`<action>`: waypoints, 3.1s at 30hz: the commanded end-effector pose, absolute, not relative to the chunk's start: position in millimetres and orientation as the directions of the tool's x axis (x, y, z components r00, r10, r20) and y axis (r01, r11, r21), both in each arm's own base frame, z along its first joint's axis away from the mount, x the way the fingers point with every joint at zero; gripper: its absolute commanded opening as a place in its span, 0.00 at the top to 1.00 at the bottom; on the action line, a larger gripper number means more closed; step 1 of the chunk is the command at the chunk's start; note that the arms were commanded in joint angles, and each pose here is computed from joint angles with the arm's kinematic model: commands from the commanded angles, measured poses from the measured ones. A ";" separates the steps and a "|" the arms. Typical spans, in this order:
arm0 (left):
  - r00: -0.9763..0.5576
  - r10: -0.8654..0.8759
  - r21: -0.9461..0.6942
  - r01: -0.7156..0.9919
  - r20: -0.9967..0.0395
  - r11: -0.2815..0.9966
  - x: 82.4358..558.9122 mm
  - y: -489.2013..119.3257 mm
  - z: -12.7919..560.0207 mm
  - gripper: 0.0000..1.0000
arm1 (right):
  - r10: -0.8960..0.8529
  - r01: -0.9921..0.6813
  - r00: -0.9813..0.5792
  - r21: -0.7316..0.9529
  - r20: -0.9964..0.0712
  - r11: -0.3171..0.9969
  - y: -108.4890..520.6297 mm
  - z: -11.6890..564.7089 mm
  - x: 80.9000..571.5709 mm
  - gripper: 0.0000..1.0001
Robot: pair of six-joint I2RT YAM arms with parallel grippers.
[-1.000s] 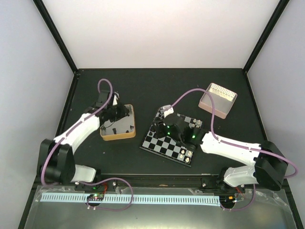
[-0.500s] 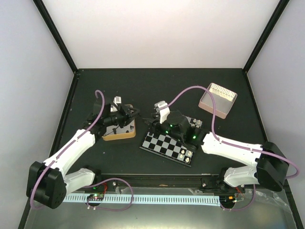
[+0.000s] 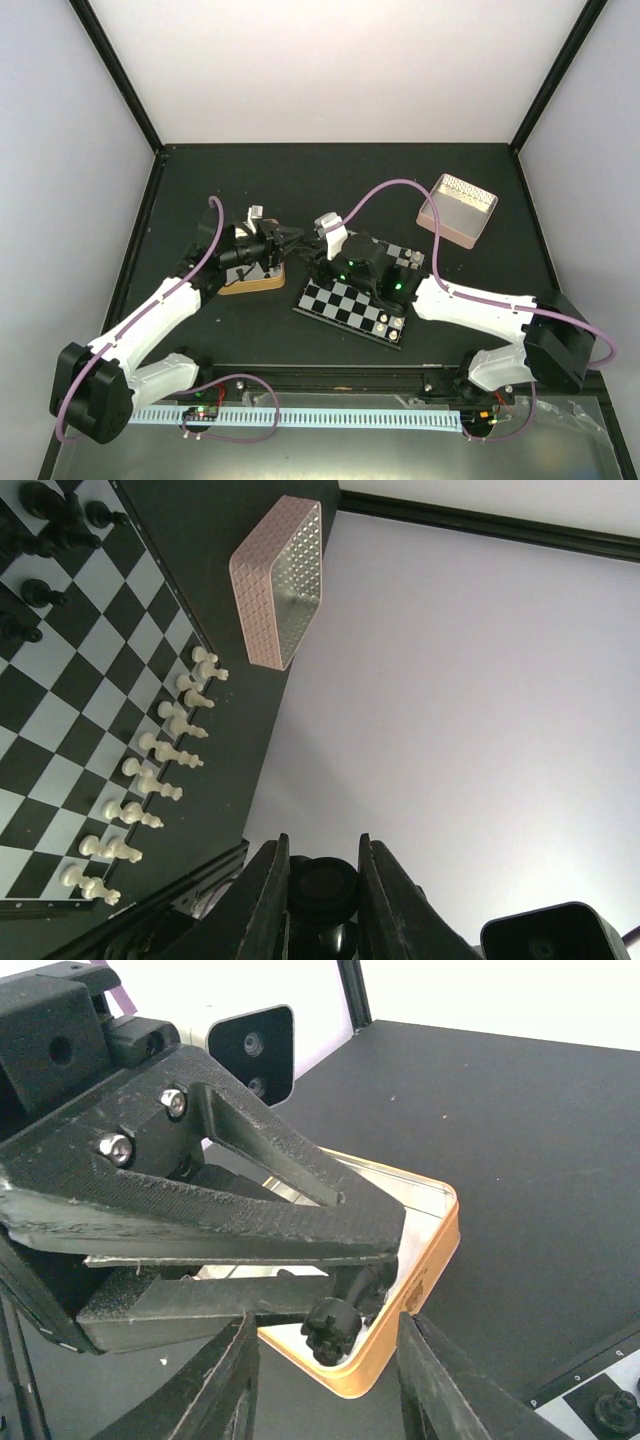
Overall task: Set up the chess pieces on the board
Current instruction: Place the chess piece on the chessboard.
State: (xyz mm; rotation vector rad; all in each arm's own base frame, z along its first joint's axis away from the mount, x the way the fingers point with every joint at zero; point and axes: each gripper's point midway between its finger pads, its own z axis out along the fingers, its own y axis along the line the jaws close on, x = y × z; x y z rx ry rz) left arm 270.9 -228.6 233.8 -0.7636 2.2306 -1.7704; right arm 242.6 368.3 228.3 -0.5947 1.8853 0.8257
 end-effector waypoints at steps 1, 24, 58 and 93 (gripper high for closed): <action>-0.860 -0.473 -0.958 -0.270 0.193 0.099 265.0 -234.2 250.8 0.87 | -0.004 -0.701 -0.379 0.285 -0.925 0.653 374.0 251.7 248.9 0.61; -0.861 -0.469 -0.954 -0.279 0.199 0.106 261.7 -233.9 247.6 0.86 | 0.007 -0.633 -0.390 0.274 -0.921 0.724 369.4 248.2 264.3 0.90; -0.360 -0.418 -0.454 0.017 -0.834 0.891 275.1 -68.4 284.1 0.26 | -0.522 -0.591 -0.782 0.141 -0.341 0.794 345.9 105.3 195.0 0.98; -0.324 -0.377 -0.400 0.005 -0.868 0.916 260.6 -55.4 290.5 0.16 | -0.581 -0.594 -0.798 0.048 -0.160 0.803 372.9 44.8 195.5 0.78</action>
